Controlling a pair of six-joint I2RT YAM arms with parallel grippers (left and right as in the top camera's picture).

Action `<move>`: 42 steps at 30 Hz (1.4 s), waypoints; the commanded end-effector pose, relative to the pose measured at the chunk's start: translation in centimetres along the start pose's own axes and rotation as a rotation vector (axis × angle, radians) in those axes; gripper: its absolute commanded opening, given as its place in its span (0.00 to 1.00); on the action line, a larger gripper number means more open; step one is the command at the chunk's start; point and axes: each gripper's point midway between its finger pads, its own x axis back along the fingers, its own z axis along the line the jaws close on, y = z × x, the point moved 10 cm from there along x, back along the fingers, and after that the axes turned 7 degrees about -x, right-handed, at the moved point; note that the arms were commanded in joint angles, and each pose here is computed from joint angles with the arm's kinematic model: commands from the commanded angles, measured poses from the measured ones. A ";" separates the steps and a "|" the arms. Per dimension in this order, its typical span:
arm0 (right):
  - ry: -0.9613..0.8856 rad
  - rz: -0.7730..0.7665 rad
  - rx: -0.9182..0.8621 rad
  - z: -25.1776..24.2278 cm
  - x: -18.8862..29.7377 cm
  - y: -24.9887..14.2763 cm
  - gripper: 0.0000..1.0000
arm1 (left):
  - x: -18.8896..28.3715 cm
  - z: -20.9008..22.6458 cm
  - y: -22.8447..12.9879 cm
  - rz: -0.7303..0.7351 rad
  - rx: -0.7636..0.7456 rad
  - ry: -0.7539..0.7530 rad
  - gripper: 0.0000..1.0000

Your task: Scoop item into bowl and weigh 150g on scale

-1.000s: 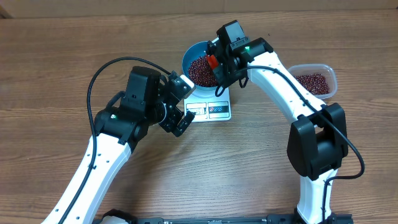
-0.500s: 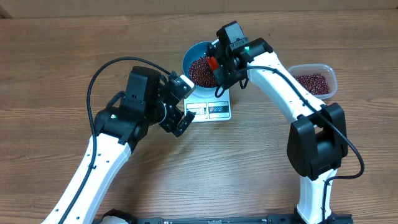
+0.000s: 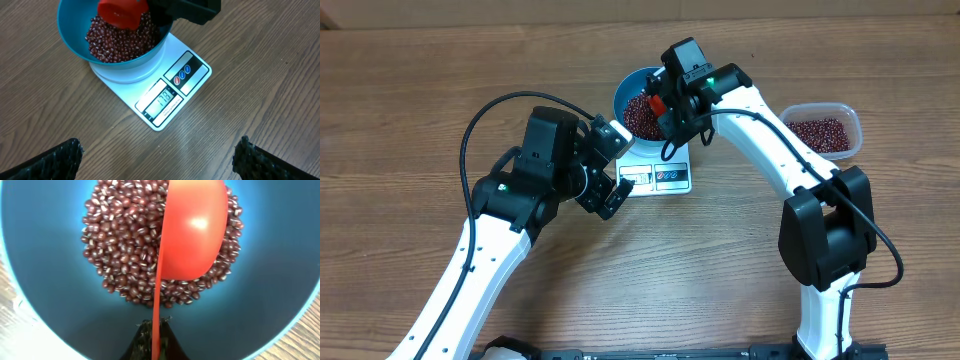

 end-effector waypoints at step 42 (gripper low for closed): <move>0.371 -0.110 -0.108 -3.7 7.7 1.1 0.04 | -0.2 -0.2 0.0 0.001 0.005 -0.007 1.00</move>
